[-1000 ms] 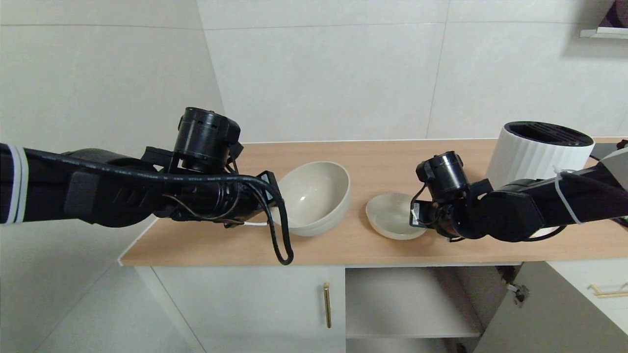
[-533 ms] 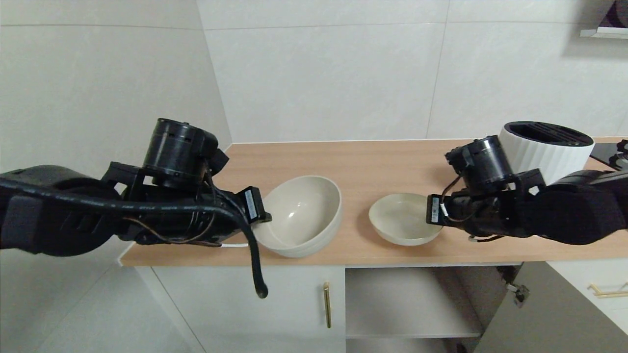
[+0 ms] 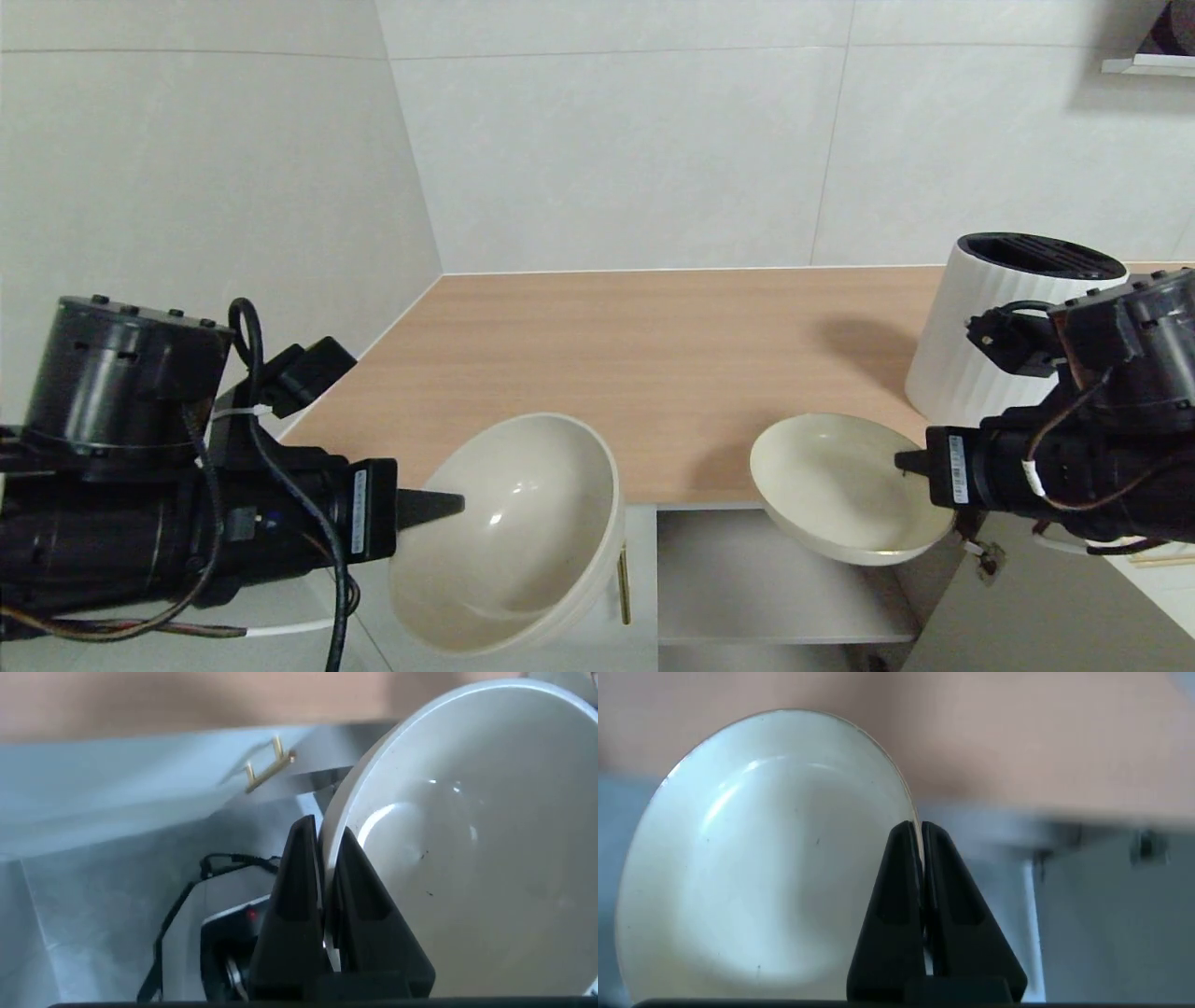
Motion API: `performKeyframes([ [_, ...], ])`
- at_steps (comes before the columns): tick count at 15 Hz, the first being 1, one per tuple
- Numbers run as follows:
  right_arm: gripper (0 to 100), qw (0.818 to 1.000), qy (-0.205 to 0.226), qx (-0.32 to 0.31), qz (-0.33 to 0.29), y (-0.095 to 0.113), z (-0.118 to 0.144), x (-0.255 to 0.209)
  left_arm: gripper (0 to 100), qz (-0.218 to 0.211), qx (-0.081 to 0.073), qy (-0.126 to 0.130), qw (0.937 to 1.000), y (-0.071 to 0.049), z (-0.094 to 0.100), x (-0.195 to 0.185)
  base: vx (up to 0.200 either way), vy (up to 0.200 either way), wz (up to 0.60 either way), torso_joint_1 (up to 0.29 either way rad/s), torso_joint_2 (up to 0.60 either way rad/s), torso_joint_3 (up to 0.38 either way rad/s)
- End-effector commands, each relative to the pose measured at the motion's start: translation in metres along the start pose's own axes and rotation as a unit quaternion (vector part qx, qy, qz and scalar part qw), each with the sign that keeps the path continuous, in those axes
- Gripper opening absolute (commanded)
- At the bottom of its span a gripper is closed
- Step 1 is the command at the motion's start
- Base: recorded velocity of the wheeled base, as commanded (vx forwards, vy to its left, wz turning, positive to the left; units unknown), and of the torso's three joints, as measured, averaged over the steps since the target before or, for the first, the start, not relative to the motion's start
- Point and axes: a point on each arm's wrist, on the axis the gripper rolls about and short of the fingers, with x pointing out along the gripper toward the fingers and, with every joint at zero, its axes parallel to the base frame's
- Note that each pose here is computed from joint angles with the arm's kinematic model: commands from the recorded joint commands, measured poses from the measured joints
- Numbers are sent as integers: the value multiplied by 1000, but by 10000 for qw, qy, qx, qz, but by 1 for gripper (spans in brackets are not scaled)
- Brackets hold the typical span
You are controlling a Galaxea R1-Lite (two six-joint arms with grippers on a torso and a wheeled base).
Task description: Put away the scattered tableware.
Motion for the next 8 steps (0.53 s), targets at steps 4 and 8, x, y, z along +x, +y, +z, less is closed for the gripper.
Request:
performKeyframes([
  [4,0,9992,-35,-2,405,-1,-2,-20,0,-105,227,-270,9993,2,-5,-11,0,0,0,0,0,0],
  [8,0,9993,12,-4,379,-2,-4,-20,0,-57,216,-105,9997,3,-5,-1,0,0,0,0,0,0],
])
